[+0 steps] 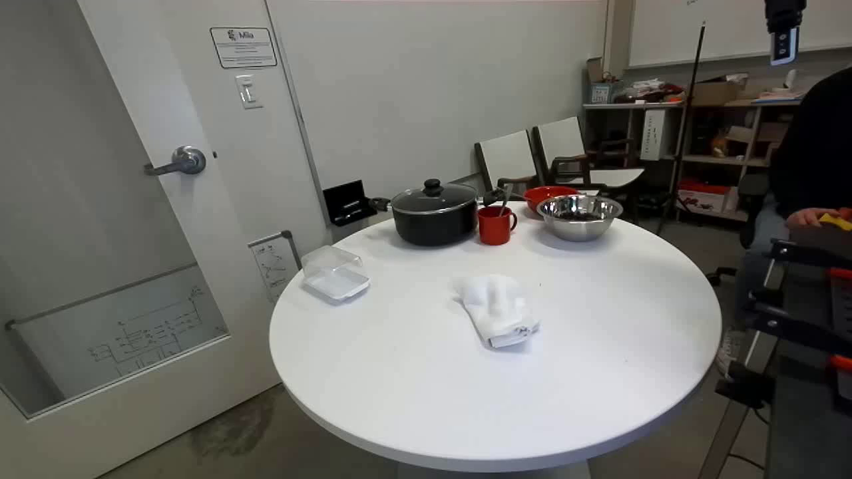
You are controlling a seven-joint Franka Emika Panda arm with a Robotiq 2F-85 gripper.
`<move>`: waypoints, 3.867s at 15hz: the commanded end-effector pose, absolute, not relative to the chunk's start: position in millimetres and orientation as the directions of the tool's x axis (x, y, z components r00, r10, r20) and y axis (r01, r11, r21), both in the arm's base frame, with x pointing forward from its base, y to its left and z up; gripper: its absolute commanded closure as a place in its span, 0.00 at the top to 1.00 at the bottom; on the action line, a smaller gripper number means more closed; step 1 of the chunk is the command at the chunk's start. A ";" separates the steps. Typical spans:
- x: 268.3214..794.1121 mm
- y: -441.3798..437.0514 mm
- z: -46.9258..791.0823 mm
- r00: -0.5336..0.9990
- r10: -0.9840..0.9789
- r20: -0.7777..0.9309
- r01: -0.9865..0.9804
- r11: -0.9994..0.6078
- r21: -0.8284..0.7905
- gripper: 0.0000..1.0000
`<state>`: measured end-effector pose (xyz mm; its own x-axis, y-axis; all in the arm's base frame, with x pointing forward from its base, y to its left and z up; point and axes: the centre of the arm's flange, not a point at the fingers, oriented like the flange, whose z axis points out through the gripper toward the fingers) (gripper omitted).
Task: Use the towel to wipe the table.
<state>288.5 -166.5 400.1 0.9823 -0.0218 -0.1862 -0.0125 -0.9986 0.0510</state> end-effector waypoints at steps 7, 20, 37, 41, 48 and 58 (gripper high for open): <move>288.5 -166.5 400.1 0.982 -0.022 -0.186 -0.013 -0.999 0.051 1.00; 361.6 39.8 414.8 0.975 0.224 0.005 0.224 -0.971 -0.082 1.00; 432.6 182.7 361.9 1.000 0.008 0.009 0.008 -0.999 -0.048 1.00; 453.7 216.4 353.2 0.970 -0.220 0.108 -0.209 -0.973 -0.101 1.00; 501.1 208.4 310.6 0.820 -0.487 0.301 -0.476 -0.872 -0.113 1.00; 559.3 172.1 207.0 0.449 -0.859 0.246 -0.855 -0.493 -0.163 1.00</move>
